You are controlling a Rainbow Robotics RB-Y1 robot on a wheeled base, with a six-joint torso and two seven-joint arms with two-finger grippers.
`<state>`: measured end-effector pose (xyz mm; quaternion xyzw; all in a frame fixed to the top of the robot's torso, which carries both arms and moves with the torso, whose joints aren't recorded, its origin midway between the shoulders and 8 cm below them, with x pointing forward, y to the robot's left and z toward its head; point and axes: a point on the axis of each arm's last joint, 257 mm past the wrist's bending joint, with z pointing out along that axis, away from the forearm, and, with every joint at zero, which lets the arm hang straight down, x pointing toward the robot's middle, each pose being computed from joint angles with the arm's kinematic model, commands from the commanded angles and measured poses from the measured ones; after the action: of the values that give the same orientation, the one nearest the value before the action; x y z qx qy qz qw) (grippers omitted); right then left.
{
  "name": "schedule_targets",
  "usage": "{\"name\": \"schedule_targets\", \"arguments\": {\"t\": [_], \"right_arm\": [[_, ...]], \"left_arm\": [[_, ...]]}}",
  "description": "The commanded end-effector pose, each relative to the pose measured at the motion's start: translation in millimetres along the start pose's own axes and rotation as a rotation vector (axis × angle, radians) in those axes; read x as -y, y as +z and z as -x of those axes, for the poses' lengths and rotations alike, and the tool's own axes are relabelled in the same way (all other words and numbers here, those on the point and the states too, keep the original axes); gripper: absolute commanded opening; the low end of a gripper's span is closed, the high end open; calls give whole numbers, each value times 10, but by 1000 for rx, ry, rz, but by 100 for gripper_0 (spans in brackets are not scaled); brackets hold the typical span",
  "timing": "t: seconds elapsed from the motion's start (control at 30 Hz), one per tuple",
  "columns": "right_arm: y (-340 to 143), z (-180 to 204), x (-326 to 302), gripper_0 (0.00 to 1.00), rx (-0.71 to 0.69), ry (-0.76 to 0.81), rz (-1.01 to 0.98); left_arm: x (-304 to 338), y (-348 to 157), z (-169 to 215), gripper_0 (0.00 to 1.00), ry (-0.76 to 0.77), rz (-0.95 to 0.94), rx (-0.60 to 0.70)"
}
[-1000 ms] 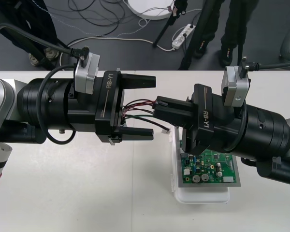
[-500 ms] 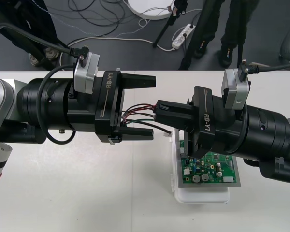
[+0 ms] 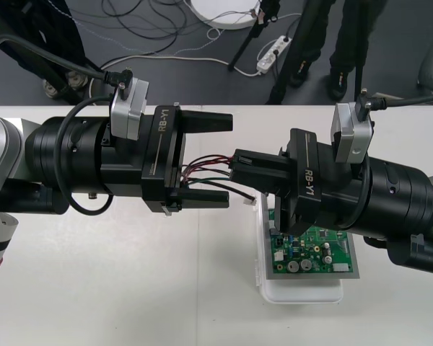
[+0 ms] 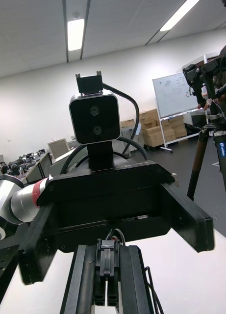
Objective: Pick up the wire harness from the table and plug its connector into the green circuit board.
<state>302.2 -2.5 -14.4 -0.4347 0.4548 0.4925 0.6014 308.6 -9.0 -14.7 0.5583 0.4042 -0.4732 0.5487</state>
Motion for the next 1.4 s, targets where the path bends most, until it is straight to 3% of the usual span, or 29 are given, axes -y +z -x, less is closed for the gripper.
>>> {"name": "schedule_targets", "arguments": {"t": [0.03,1.07,1.1,1.13,1.17,1.23,1.4], "right_arm": [[10,100,-12,0,-12,-45,22],[16,125,-3,0,-4,-47,19],[12,132,5,5,-3,-48,18],[10,136,9,28,-3,-49,17],[10,136,9,39,-3,-49,17],[8,139,13,71,-3,-49,16],[1,137,27,93,-4,-46,12]], "left_arm": [[-138,37,287,1,-8,25,55],[-156,17,296,0,-4,26,71],[-157,19,300,0,-2,26,71],[-157,19,300,0,0,26,71],[-156,17,296,0,-1,27,71],[-159,19,297,0,4,27,69],[-162,15,300,0,11,28,70]]}}
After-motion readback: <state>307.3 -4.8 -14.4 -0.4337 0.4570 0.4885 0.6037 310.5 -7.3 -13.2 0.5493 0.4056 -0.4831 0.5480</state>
